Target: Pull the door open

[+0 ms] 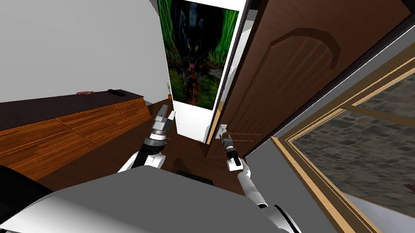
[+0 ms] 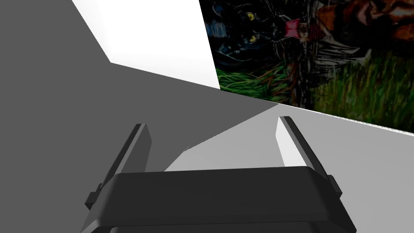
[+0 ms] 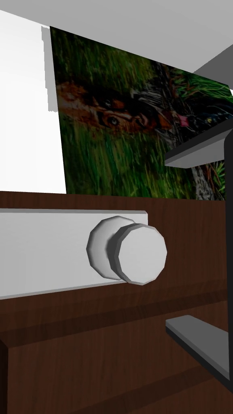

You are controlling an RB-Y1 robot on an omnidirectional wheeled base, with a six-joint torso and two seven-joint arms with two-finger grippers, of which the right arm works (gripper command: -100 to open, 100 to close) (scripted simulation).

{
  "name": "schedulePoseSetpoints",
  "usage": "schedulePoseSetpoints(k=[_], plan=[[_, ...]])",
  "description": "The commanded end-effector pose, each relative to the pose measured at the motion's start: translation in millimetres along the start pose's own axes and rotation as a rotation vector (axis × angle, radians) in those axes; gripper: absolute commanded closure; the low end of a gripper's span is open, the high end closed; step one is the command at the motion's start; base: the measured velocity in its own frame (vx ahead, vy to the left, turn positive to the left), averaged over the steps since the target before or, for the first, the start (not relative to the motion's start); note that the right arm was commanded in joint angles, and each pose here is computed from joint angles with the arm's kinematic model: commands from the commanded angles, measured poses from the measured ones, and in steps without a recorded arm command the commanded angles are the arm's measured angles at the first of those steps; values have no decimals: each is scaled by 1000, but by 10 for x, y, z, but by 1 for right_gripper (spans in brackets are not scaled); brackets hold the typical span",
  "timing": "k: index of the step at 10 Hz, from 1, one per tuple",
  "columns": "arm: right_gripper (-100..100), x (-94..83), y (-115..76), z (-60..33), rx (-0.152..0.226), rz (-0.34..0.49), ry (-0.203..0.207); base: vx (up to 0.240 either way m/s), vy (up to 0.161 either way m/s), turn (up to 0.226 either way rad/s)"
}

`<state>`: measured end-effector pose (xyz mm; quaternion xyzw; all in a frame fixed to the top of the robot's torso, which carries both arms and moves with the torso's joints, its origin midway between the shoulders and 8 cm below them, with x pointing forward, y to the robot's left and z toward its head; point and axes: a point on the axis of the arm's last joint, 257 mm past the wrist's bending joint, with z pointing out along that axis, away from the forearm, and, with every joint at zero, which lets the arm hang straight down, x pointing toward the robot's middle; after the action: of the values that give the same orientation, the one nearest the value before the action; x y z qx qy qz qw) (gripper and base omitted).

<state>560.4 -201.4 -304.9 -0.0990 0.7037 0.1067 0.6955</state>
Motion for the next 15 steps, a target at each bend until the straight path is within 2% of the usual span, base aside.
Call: schedulePoseSetpoints(k=[1,2,3,5,6,7,8,13,15], plan=[[-100,-28,-267,-30,24,1,-5,103,113,177],[-100,-40,-383,-56,36,1,-7,96,93,130],[-100,-66,-581,-103,56,1,-10,140,120,166],[-100,-66,-581,-103,56,1,-10,80,38,13],[-100,-95,-761,-149,74,0,-15,76,34,114],[-100,-65,-694,-138,66,-2,-10,44,18,25],[100,-65,-694,-138,66,-2,-10,-8,-5,-26],[100,-65,-694,-138,66,-2,-10,-5,-3,1],[100,-81,-728,-133,77,66,-17,-49,-52,114]])
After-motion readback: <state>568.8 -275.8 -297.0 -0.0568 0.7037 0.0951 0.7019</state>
